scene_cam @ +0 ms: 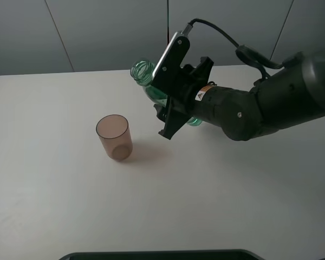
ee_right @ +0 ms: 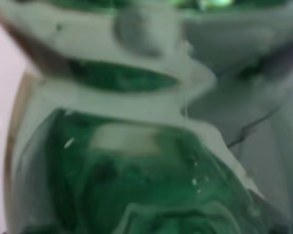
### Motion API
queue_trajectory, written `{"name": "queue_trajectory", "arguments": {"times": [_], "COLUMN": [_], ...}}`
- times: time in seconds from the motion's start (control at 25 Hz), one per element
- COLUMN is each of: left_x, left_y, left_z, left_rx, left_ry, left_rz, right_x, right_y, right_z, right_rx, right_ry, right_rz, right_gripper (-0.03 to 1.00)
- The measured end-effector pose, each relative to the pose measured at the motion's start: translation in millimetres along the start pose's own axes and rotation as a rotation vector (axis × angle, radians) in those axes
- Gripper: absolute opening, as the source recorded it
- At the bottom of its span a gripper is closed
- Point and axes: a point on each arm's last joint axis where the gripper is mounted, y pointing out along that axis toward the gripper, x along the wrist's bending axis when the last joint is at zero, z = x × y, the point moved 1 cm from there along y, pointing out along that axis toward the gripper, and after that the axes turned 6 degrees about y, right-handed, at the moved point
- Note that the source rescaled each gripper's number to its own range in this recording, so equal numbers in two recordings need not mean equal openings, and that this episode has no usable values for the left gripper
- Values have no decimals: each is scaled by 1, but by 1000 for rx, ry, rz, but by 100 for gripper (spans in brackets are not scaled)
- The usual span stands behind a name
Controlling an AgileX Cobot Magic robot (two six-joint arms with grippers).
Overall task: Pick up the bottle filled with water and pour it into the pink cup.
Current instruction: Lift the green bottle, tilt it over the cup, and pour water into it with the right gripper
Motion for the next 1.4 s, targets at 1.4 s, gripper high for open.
{"name": "queue_trajectory", "arguments": {"times": [1.4], "left_x": [0], "left_y": [0], "left_z": [0], "left_rx": [0], "left_ry": [0], "left_rz": [0], "right_x": [17], "right_y": [21], "right_z": [-18], "right_rx": [53], "right_ry": [-476], "right_rz": [100], "right_gripper": [0]}}
